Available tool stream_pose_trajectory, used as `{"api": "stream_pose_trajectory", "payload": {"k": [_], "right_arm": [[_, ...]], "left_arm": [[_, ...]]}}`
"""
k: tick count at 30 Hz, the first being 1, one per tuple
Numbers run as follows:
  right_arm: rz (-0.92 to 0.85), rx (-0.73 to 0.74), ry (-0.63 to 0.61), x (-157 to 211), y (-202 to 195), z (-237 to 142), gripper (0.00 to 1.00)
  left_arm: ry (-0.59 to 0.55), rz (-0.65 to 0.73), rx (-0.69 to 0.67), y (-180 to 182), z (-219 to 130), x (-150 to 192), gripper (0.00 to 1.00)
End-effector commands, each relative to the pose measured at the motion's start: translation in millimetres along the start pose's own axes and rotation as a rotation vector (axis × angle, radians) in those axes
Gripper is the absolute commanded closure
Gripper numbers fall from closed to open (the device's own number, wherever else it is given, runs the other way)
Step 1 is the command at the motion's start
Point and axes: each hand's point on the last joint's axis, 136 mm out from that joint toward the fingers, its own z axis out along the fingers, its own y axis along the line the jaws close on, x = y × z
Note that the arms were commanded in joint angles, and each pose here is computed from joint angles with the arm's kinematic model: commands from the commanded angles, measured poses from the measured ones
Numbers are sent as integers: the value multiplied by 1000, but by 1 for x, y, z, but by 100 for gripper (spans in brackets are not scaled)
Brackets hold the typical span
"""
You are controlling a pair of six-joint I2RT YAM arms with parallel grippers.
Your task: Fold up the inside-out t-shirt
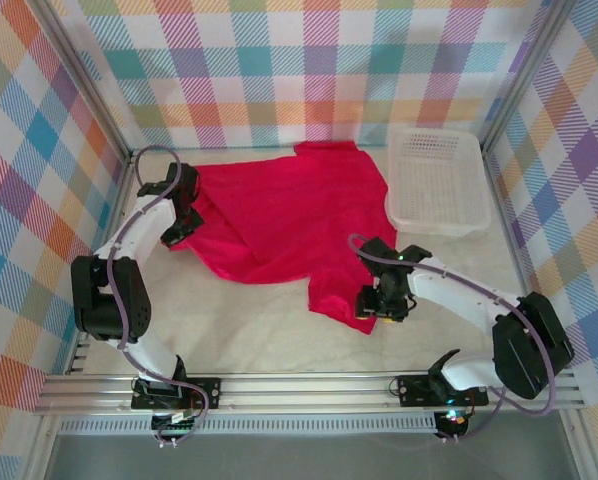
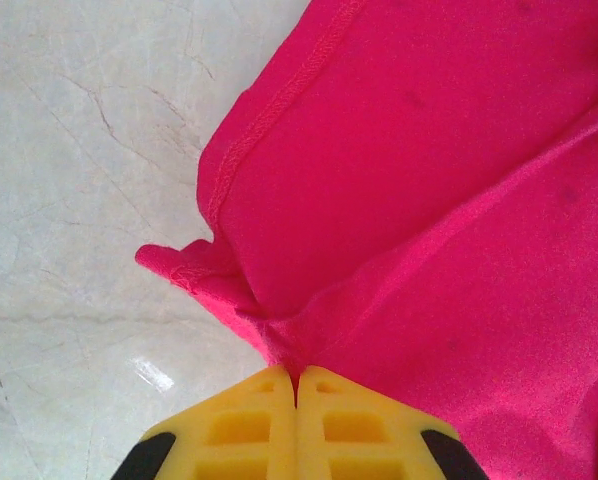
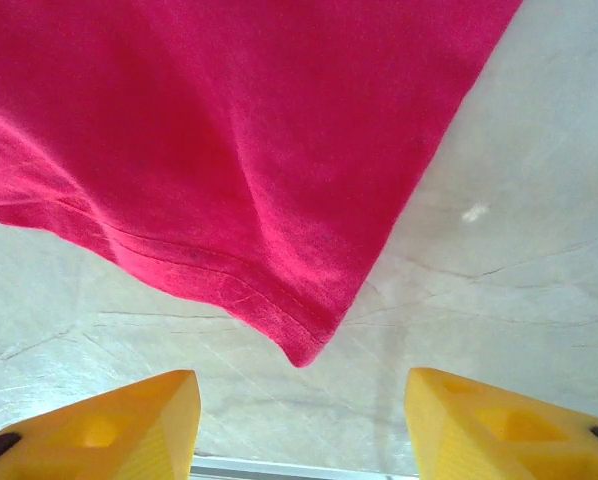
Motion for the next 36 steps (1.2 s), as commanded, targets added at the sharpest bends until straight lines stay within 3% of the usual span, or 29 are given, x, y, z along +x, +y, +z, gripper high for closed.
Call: {"api": "stream_pose_trajectory", "payload": {"k": [1, 12, 13, 16, 19, 25, 29, 32, 36], "right_arm": [[71, -115, -19, -8, 24, 8, 43], [156, -110, 41, -2, 20, 53, 49], [156, -111, 39, -2, 20, 53, 54], [138, -99, 14, -7, 20, 46, 88], [82, -27, -59, -25, 18, 19, 100], [-39, 69, -282, -79, 22, -88, 100], [-61, 142, -409, -91, 9, -142, 100], [-40, 159, -395, -84, -5, -130, 100], [12, 178, -283, -70, -24, -75, 100]], "left_arm": [[15, 35, -44, 10, 2, 6, 99], [44, 35, -18, 13, 1, 10, 98], [48, 32, -7, 12, 0, 10, 98], [59, 26, 15, 9, -1, 11, 98], [68, 20, 45, 5, -3, 13, 98], [43, 2, 119, -2, -26, 12, 98], [12, 16, 162, -6, -41, 24, 92], [43, 61, 202, -15, -35, 59, 85], [139, 147, 184, -20, -13, 110, 72]]}}
